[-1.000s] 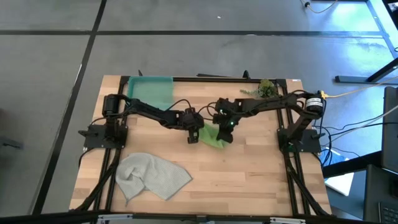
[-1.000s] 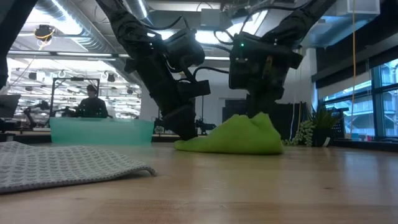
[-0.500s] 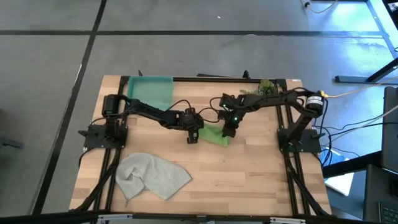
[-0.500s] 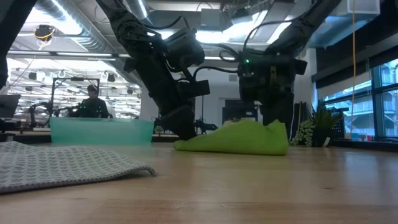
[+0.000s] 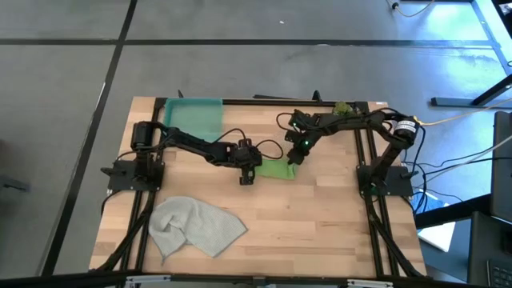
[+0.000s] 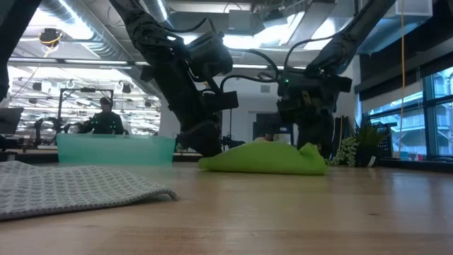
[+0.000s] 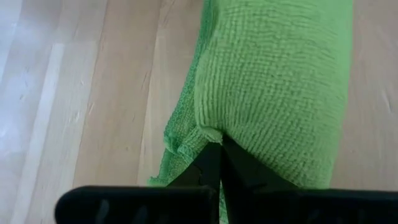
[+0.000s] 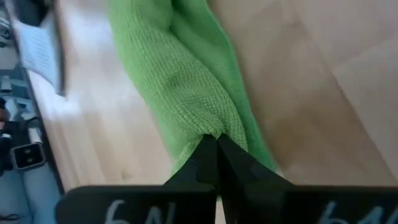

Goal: Roll microfiber towels into tight, uniform cylinder then place into a basket
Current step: Roll the green towel

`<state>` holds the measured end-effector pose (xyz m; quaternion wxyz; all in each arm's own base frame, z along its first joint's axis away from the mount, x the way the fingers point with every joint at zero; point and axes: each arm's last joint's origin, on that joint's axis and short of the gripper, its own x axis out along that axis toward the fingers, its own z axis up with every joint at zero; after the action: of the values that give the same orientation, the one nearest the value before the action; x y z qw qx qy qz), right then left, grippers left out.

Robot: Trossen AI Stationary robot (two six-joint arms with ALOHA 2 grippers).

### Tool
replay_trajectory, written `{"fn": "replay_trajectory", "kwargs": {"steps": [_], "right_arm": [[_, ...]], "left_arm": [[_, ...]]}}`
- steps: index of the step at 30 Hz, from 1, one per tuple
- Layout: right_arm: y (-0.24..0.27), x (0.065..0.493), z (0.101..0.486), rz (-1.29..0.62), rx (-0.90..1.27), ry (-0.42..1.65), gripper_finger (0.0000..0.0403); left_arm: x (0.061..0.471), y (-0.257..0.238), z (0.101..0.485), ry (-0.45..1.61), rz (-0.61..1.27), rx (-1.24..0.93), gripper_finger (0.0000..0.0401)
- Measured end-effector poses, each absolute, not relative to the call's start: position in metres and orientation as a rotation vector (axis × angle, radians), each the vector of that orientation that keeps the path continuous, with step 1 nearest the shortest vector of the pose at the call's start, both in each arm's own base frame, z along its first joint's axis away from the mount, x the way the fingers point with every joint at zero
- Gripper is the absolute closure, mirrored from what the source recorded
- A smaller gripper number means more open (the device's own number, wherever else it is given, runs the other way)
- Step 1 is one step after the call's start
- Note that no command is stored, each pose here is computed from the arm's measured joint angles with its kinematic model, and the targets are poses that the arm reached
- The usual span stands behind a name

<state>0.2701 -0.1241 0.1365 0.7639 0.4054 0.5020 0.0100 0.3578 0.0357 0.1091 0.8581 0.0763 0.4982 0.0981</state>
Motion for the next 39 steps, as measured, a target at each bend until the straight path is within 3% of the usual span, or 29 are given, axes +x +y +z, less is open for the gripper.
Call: {"fn": "replay_trajectory", "kwargs": {"steps": [12, 23, 30, 39], "right_arm": [[-0.127, 0.261, 0.123, -0.098, 0.821, 1.096, 0.0403], [-0.127, 0.261, 0.123, -0.056, 0.739, 1.093, 0.0401], [-0.128, 0.262, 0.123, -0.050, 0.718, 1.080, 0.0361], [-0.127, 0.262, 0.123, -0.053, 0.715, 1.081, 0.0293]], "left_arm": [[0.354, 0.032, 0.119, 1.043, 0.250, 0.200, 0.0401], [0.348, 0.031, 0.133, 1.045, 0.349, 0.274, 0.0401], [0.349, 0.031, 0.134, 1.038, 0.357, 0.272, 0.0386], [0.349, 0.032, 0.135, 1.035, 0.365, 0.270, 0.0327]]}}
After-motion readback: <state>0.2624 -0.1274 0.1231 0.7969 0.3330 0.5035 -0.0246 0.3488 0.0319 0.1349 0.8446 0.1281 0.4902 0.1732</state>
